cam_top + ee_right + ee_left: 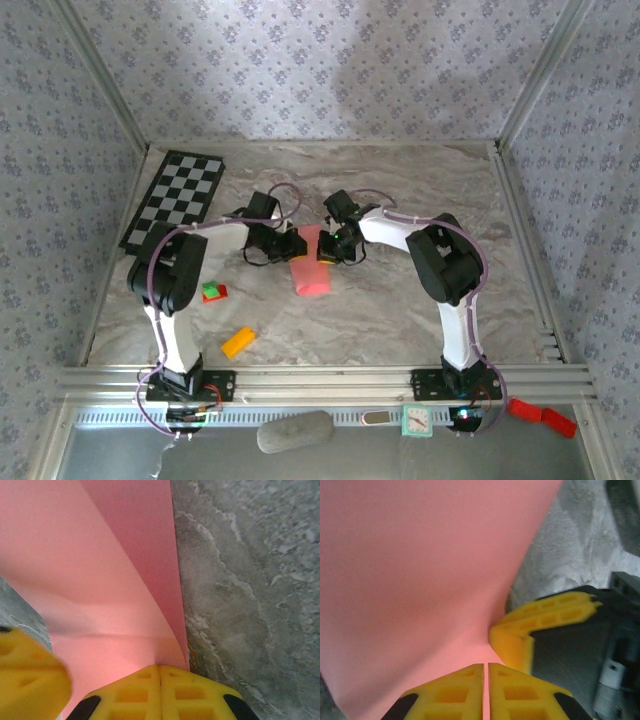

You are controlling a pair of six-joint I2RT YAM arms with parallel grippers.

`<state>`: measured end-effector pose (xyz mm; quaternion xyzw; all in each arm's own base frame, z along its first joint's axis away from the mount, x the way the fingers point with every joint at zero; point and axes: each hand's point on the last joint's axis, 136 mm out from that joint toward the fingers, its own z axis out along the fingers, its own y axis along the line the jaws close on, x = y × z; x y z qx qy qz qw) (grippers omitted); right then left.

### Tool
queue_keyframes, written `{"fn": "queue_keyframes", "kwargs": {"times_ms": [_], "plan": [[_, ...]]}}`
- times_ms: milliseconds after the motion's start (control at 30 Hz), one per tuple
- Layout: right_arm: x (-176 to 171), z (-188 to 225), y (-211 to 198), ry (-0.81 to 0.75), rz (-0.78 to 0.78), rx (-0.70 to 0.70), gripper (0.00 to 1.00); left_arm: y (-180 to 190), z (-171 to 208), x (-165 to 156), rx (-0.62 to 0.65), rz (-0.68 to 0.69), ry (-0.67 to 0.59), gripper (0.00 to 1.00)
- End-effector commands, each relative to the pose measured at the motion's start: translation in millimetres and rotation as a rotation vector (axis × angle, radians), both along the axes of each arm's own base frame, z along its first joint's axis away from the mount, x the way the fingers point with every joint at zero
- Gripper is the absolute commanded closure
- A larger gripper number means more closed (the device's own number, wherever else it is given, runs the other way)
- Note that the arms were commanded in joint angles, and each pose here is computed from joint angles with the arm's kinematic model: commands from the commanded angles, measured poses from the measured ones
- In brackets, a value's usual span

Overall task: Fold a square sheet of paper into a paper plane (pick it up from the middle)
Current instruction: First fold the square sheet of paper in half at the center of the table.

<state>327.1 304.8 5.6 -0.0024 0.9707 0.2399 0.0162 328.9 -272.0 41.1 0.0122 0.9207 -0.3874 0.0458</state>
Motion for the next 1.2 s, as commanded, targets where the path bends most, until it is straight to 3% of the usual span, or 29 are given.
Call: {"fn": "queue_keyframes", "kwargs": {"times_ms": [0, 367, 567, 833, 1167], "plan": [[-64.5, -89.4, -84.5, 0.23, -0.006, -0.399, 0.93, -1.2, -3.7, 13.8, 0.004, 0.02, -0.007, 0.89], [-73.9, -95.1, -93.4, 0.249, 0.001, -0.421, 0.93, 61.7, -33.7, 35.6, 0.112, 0.174, 0.0, 0.91], [-75.1, -96.3, -95.6, 0.251, -0.002, -0.427, 0.93, 79.6, -21.5, 47.1, 0.132, 0.197, -0.026, 0.91], [-75.6, -96.1, -95.4, 0.254, -0.003, -0.425, 0.93, 37.9, 36.3, 42.9, -0.059, 0.13, -0.13, 0.9], [-77.4, -98.2, -96.6, 0.258, -0.001, -0.428, 0.93, 14.3, 4.0, 48.3, -0.027, 0.102, -0.076, 0.9]]}}
